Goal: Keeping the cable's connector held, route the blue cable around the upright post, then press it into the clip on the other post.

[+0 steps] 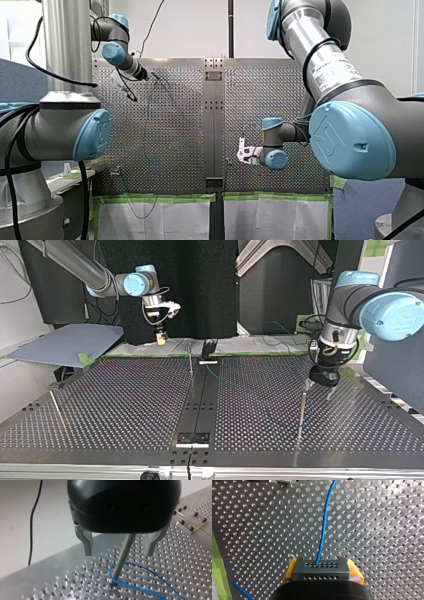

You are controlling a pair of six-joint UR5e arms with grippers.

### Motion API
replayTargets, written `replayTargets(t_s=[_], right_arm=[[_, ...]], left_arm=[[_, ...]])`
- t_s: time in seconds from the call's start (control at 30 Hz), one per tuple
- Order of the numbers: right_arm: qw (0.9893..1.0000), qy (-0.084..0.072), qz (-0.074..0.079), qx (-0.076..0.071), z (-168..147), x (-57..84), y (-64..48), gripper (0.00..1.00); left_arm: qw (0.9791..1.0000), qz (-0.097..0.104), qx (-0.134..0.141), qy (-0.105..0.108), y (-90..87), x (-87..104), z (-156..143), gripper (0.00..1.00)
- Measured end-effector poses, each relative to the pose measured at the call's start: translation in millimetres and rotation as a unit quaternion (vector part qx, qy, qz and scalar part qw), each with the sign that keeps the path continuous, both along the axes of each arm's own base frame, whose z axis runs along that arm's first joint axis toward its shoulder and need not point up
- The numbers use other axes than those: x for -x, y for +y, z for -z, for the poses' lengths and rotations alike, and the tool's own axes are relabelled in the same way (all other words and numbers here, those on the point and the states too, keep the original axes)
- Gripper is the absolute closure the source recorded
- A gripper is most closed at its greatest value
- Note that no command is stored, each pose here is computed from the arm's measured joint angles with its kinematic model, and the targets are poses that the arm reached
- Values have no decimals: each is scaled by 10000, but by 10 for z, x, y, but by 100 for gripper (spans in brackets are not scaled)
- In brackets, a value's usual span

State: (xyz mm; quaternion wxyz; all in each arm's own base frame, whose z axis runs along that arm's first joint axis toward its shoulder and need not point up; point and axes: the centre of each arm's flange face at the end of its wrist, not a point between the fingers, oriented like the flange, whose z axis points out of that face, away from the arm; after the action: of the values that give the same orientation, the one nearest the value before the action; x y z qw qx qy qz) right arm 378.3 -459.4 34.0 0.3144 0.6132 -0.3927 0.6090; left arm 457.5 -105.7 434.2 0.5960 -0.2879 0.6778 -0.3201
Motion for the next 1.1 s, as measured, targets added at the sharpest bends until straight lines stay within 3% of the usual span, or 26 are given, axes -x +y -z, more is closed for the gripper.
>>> replayTargets(t_s=[0.2,0.53,0.8,1.1], right_arm=[[10000,-12,2,4,-3,-1,-2,100],[10000,-21,4,3,-3,0,-3,100],[10000,-32,5,7,-5,-2,-4,100],[10000,-50,6,26,-10,-4,-9,100]], left_arm=[[9996,-115,-254,-26,-21,198,-173,0],[9977,95,-665,-94,-123,516,-474,0],[9951,203,-970,32,-203,467,-588,0],[9893,147,-1372,485,-268,372,-483,0]])
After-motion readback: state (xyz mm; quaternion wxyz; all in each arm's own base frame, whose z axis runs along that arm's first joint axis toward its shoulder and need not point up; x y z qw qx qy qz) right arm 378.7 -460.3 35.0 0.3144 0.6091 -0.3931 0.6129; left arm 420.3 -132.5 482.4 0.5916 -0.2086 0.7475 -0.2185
